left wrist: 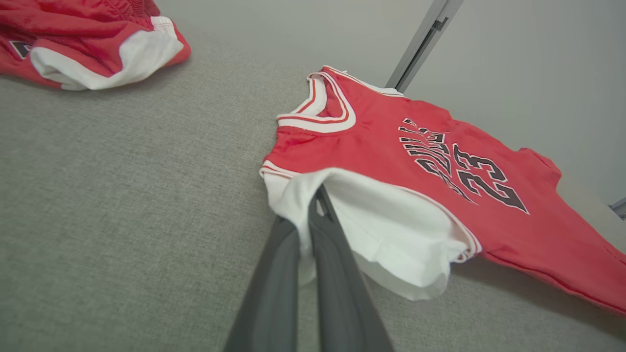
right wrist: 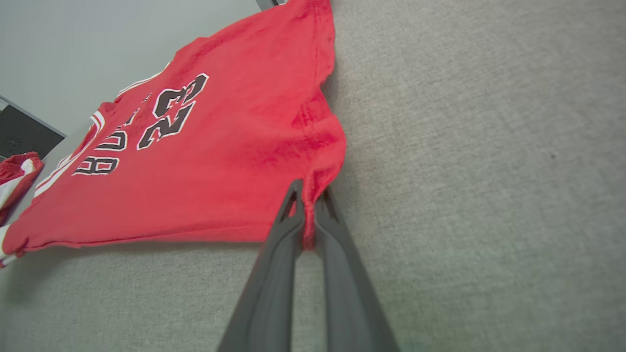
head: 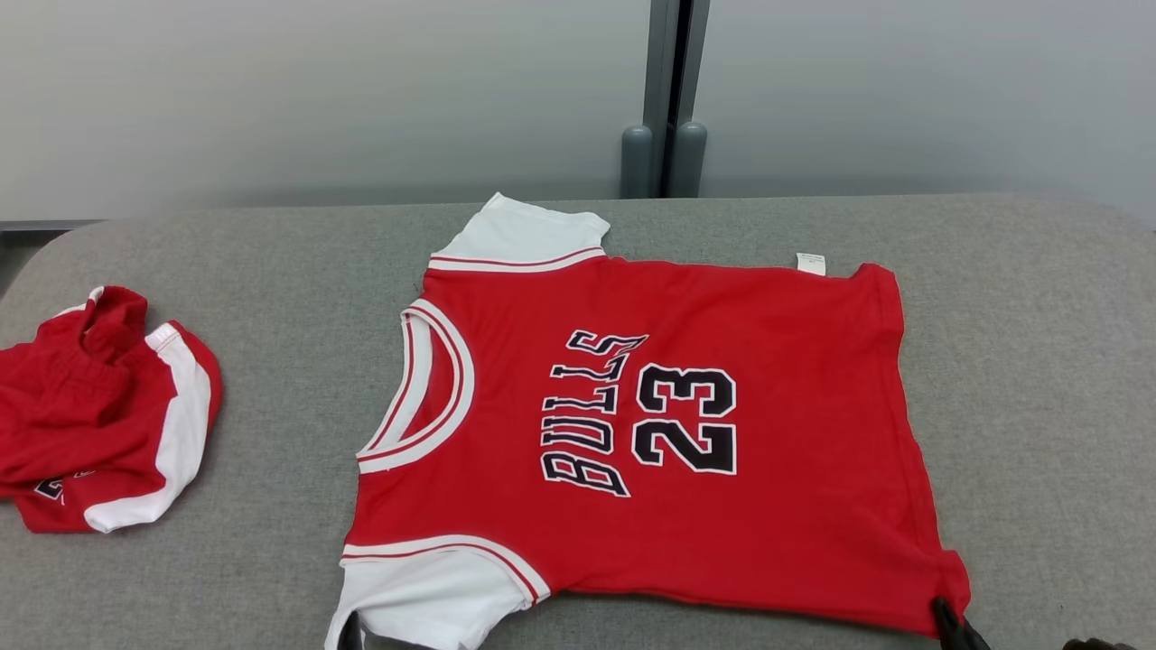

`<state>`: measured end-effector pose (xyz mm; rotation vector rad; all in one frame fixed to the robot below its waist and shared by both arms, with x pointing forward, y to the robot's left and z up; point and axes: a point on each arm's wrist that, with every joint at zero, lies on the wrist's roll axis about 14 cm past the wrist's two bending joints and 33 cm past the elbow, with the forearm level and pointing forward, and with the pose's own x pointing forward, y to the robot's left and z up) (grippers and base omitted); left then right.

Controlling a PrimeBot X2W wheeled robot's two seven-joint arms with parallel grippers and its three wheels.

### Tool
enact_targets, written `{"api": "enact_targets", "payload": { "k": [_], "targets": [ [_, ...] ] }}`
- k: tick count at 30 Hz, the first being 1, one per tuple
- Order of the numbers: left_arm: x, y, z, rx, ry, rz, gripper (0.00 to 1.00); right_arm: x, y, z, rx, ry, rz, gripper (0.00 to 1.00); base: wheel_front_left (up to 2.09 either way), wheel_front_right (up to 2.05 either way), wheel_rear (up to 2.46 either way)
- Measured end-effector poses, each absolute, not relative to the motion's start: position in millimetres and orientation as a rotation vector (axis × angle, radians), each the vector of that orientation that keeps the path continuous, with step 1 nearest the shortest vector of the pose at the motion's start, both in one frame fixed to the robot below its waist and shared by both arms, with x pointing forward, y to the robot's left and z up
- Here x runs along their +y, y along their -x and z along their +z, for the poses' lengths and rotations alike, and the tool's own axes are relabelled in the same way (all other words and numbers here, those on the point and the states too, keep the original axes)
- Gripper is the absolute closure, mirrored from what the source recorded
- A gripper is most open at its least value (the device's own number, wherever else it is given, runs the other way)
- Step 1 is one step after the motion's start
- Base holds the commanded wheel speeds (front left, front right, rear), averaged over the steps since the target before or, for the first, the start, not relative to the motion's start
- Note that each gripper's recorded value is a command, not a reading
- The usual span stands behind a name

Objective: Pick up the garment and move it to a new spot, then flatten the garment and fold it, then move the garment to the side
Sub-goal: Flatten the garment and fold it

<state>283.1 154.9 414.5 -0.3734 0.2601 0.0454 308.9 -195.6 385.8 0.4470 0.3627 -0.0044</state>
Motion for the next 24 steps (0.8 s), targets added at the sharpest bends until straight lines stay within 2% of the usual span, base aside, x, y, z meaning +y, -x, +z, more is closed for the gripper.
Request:
{"api": "enact_targets", "payload": {
  "k": [8, 16, 24],
  "targets": [
    [142, -304, 428, 0.228, 0.335, -0.065, 1.00, -190, -320, 403, 0.351, -0.429, 0.018, 1.00, 0.00, 0.00, 0.00],
    [138, -358, 452, 0.153, 0.260, -0.168, 1.00, -192, -354, 424, 0.313, -0.422, 0.032, 1.00, 0.00, 0.00, 0.00],
    [125, -413, 447, 0.189, 0.177, -0.268, 1.00, -194, -397, 426, 0.338, -0.387, 0.051, 1.00, 0.00, 0.00, 0.00]
  ]
}}
